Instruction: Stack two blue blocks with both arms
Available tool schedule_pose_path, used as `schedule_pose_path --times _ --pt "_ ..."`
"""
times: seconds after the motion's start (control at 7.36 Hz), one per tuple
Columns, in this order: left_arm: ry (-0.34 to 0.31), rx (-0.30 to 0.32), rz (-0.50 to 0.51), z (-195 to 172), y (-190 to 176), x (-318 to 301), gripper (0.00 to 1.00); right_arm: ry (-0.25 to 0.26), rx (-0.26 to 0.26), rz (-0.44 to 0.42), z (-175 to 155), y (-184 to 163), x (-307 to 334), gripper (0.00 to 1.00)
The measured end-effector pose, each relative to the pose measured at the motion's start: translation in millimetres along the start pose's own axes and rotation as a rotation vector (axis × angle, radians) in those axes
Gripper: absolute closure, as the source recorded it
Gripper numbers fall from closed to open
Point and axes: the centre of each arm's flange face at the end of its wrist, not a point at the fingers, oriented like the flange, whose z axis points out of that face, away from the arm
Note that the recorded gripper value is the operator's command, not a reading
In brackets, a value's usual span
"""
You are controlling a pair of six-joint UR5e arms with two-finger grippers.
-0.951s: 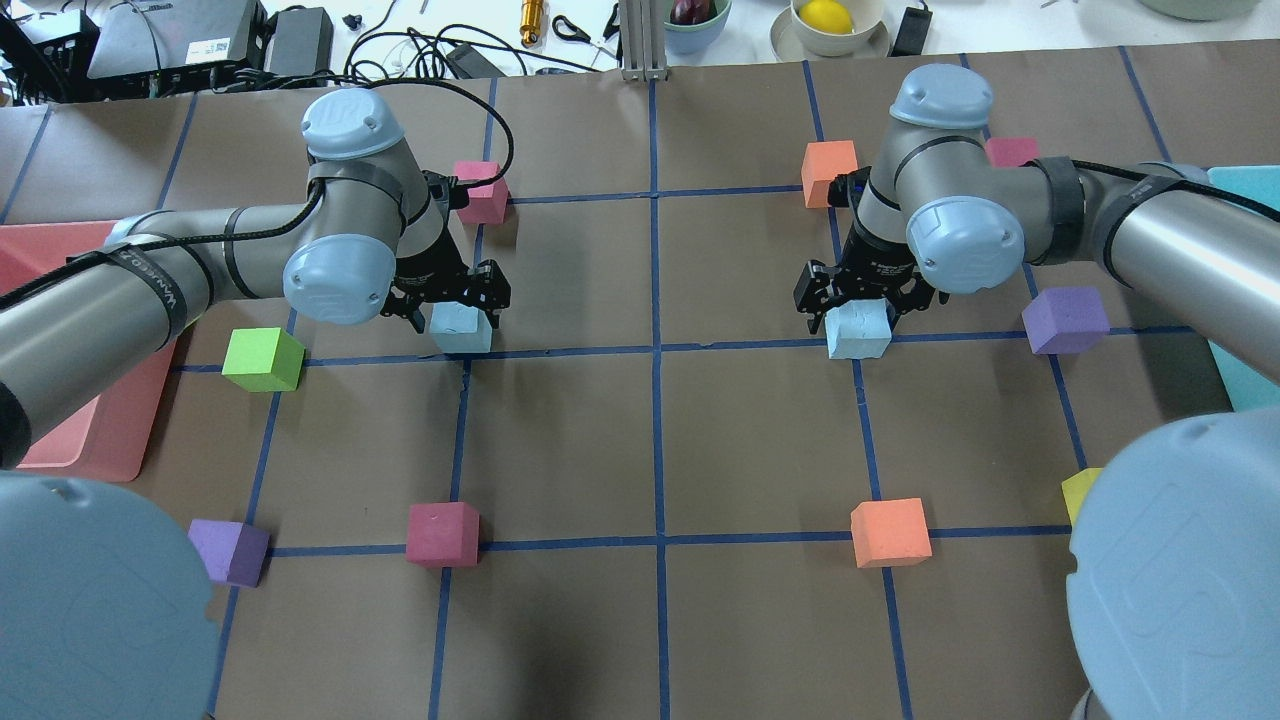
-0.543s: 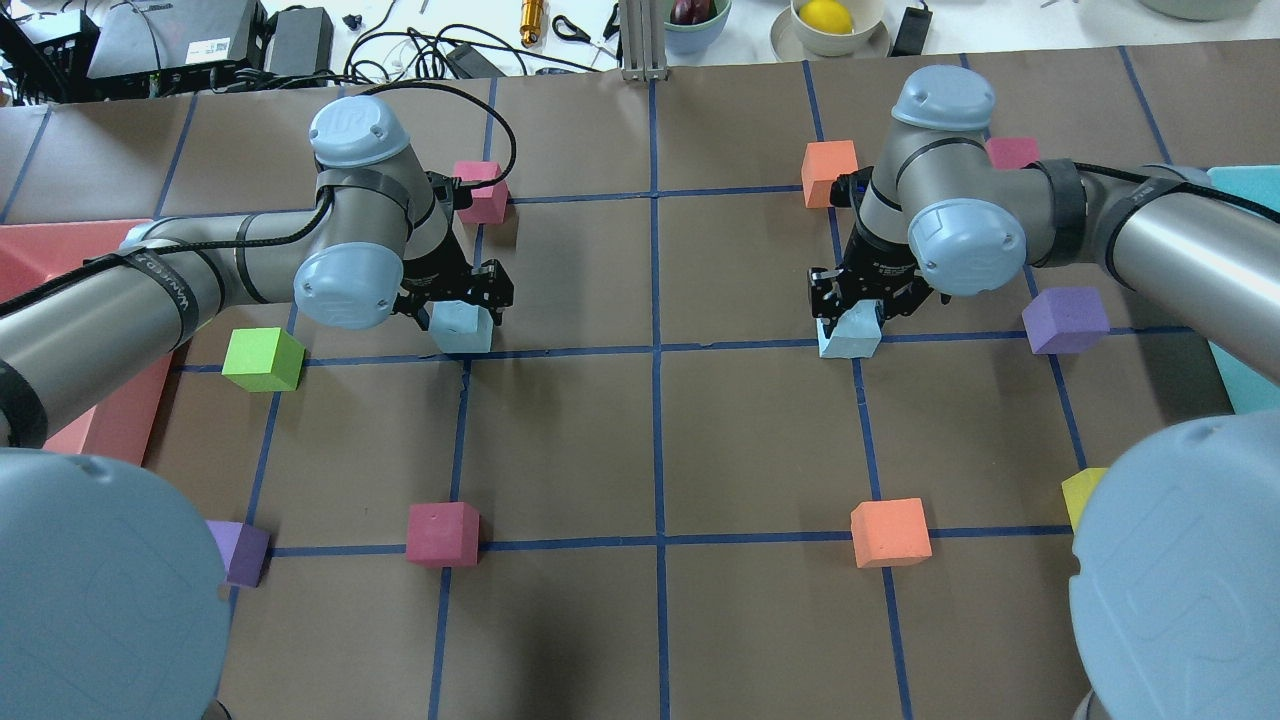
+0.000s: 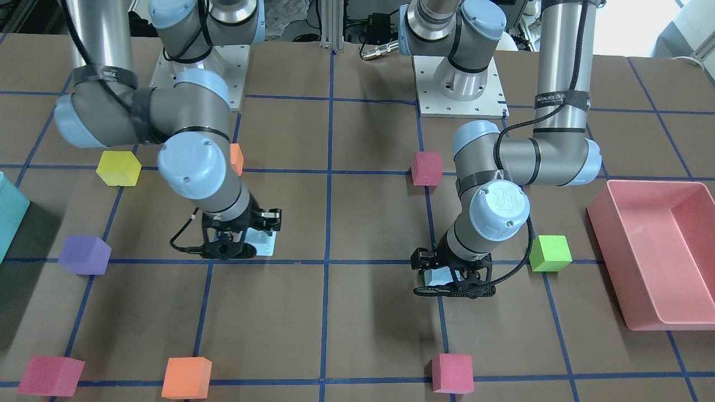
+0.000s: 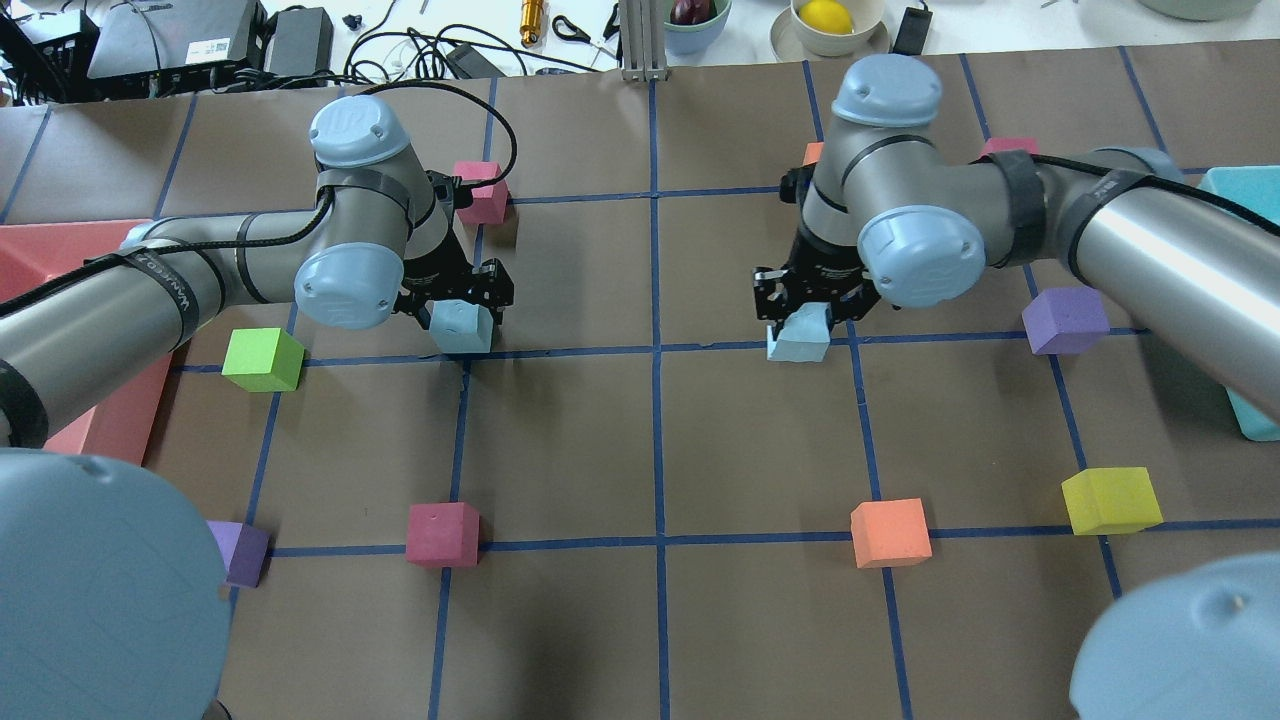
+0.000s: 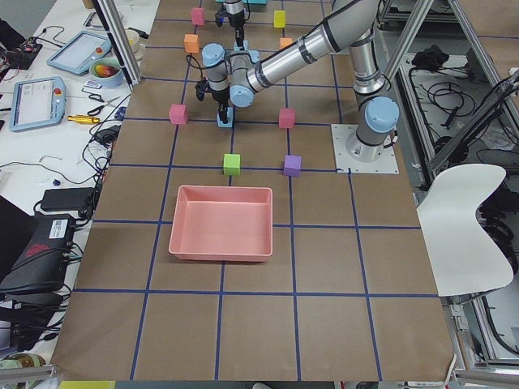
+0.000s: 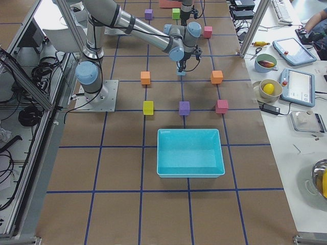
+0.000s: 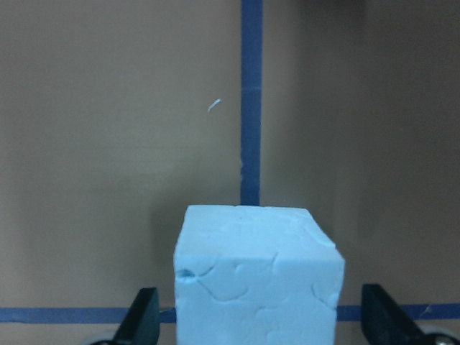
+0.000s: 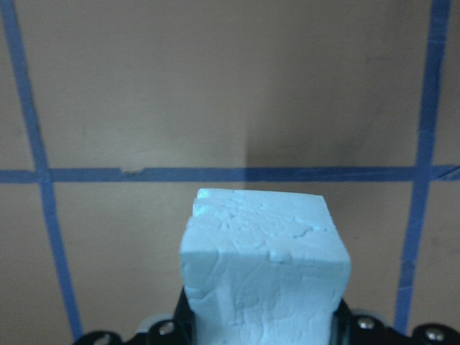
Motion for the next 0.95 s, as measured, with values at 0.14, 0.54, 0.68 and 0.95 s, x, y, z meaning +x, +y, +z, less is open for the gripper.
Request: schedule_pose_path --times 0.14,0.54,0.68,0.95 --pt "-0.001 0.004 0.002 -1.8 -0.7 0.0 0.62 0.002 -0.008 0.011 5.4 19.2 -37.4 1.00" --pt "-0.002 0.011 0.004 -4.8 -2.2 -0.8 1.00 -0.009 -0.054 -0.023 36.3 60.2 -91.0 1.00" --pt "-0.002 0.017 0.005 -6.7 -3.3 -1.5 1.00 -0.013 -0.056 -0.034 47.0 68.0 -95.2 1.00" --pt "-0.003 0.058 0.006 -19.1 -7.8 -2.3 1.00 -0.026 -0.054 -0.048 58.8 77.5 -99.3 0.92"
